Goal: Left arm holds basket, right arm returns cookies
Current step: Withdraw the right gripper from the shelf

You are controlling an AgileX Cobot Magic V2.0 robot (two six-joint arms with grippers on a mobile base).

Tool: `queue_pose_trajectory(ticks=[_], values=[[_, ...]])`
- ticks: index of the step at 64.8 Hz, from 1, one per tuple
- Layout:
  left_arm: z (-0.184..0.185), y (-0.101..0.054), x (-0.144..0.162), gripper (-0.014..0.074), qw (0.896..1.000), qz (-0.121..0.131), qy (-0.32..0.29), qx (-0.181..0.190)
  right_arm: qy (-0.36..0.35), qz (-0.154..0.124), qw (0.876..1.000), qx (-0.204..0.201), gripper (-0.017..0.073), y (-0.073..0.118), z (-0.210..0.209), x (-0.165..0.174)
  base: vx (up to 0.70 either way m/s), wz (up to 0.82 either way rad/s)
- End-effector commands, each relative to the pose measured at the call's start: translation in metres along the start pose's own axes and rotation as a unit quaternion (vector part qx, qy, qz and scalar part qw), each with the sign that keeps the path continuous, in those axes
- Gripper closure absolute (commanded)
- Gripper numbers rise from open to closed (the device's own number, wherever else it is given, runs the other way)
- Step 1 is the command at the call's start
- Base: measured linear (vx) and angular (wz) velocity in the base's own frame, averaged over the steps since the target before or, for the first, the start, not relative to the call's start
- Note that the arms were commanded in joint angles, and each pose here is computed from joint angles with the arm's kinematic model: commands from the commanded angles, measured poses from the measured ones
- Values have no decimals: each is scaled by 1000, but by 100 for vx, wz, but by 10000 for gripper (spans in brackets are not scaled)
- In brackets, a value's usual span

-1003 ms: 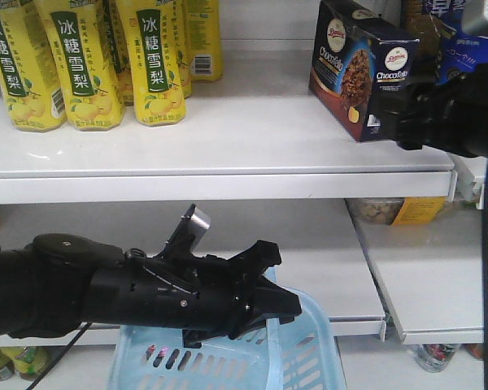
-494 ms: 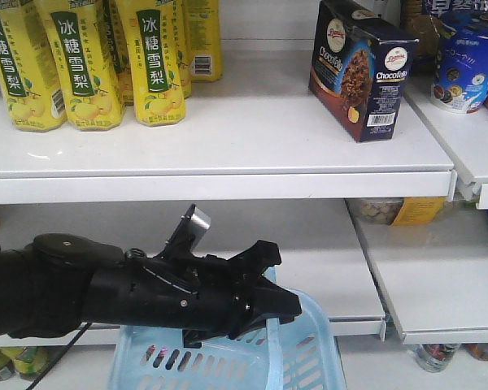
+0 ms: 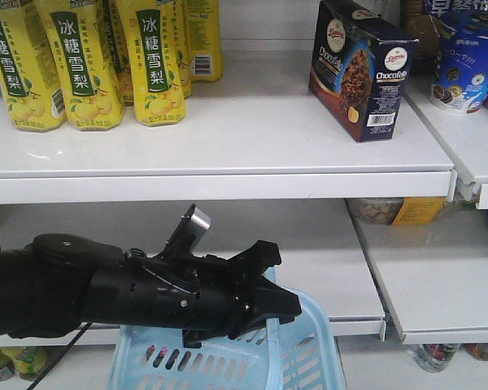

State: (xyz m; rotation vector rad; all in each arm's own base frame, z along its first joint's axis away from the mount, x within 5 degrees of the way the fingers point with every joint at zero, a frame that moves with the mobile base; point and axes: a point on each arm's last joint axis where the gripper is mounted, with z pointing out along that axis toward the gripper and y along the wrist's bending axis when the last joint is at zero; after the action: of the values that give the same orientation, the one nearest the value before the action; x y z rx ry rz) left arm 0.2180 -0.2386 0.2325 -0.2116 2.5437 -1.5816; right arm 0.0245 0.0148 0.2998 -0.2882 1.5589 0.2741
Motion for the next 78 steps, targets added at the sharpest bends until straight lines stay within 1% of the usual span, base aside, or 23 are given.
queue_pose_trajectory(ticks=[1,4,10,18,30,35,36,39,45,52,78], values=[[-10,-24,2,600,999,0,2,51,-20,9,1000,0,188,0,-3,2,0,0],[-10,-24,2,600,999,0,2,51,-12,10,1000,-1,188,0,-1,9,0,0],[-10,-24,2,600,999,0,2,51,-11,-2,1000,3,188,0,2,14,0,0],[-9,-23,2,600,999,-1,3,50,9,5,1000,3,188,-1,9,30,0,0],[-9,-23,2,600,999,-1,3,50,-10,3,1000,12,193,-3,13,36,0,0],[-9,-23,2,600,999,-1,3,50,-15,3,1000,13,231,-3,13,35,0,0],[-9,-23,2,600,999,-1,3,50,-17,3,1000,13,256,-3,13,35,0,0],[-9,-23,2,600,999,-1,3,50,-17,3,1000,13,292,-3,13,35,0,0],[-9,-23,2,600,999,-1,3,50,-20,3,1000,14,431,-3,13,34,0,0],[-9,-23,2,600,999,-1,3,50,-28,3,999,16,567,-3,13,33,0,0],[-9,-23,2,600,999,-1,3,50,-26,4,1000,15,568,-3,13,33,0,0]])
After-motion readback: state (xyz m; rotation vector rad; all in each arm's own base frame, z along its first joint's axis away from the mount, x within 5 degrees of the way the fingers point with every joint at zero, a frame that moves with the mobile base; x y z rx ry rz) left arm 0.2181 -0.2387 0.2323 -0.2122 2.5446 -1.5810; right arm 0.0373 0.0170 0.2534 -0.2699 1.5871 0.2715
